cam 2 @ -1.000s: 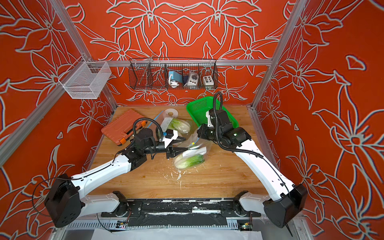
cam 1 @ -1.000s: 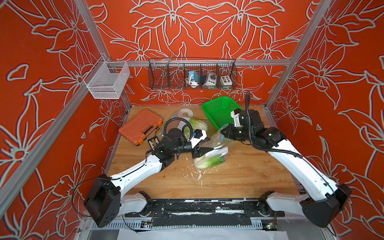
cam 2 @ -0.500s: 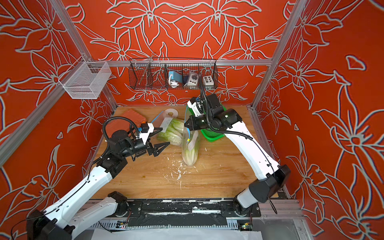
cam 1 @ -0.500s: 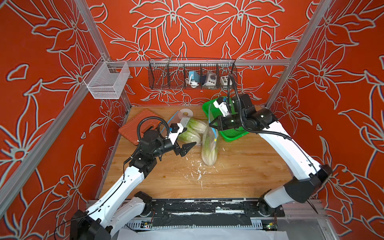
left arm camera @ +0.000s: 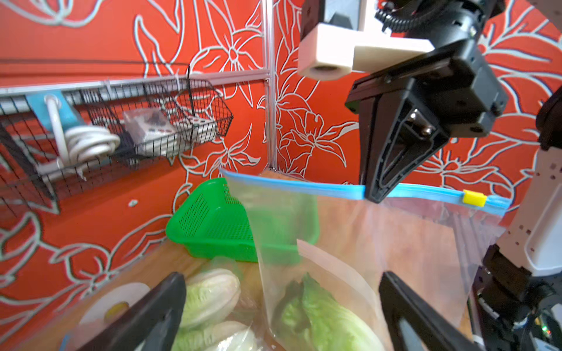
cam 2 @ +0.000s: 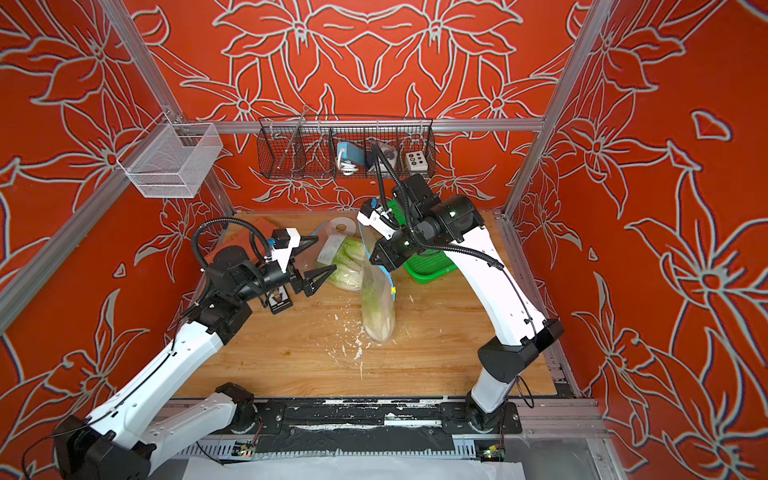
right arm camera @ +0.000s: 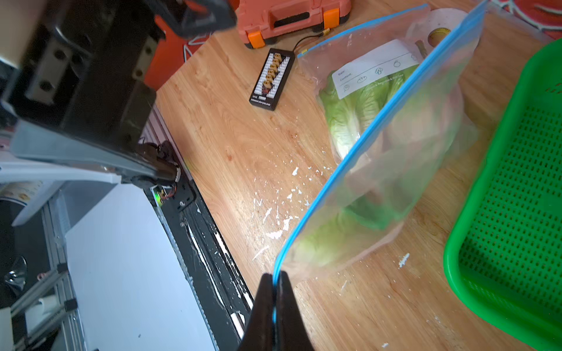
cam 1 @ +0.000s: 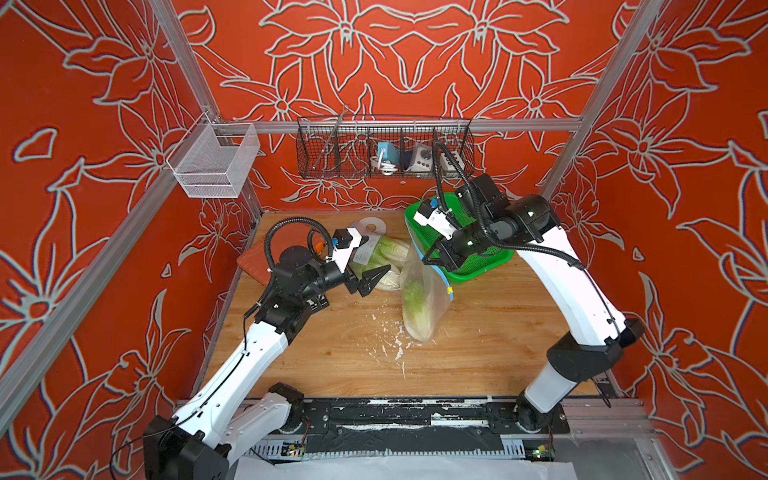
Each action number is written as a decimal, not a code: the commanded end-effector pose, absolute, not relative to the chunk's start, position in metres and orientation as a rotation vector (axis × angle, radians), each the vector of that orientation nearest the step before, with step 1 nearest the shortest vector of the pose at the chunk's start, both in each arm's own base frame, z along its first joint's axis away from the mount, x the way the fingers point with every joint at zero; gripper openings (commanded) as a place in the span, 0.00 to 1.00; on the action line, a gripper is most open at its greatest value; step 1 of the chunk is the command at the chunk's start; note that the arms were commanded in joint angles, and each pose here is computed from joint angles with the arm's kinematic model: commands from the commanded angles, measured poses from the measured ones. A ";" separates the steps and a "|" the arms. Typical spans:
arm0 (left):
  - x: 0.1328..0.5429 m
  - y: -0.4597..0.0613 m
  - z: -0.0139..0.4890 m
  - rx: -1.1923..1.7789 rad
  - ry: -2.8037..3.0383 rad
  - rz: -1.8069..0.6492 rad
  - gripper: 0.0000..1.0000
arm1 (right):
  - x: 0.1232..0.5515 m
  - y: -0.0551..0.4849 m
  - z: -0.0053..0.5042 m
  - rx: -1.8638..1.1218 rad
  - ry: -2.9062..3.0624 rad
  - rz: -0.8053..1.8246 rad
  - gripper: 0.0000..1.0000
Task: Open the zip-top bag and take out the chinese cabbages
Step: Adjust the zipper food storage bag at the center of the board.
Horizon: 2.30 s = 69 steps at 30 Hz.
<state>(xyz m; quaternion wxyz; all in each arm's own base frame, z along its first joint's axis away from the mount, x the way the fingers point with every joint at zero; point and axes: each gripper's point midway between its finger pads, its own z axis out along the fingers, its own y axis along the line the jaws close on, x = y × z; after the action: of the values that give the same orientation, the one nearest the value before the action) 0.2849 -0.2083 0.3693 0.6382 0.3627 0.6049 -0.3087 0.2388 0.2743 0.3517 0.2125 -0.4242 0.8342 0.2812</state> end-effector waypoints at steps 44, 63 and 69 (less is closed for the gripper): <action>0.252 -0.312 0.322 1.612 1.215 -0.793 0.00 | 0.208 0.252 0.339 -1.560 1.786 0.715 0.00; 0.268 -0.265 0.330 1.315 1.356 -0.757 0.00 | 0.243 0.208 0.359 -0.842 1.591 0.740 0.79; 0.270 -0.264 0.331 1.309 1.359 -0.761 0.00 | 0.245 0.212 0.339 -0.918 1.630 0.803 0.76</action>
<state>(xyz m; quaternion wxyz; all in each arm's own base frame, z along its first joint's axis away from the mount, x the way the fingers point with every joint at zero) 0.2727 -0.2634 0.3181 0.5104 0.5456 0.5880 -0.3098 0.2537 0.2035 0.3315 0.5262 -0.3557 0.7103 0.3033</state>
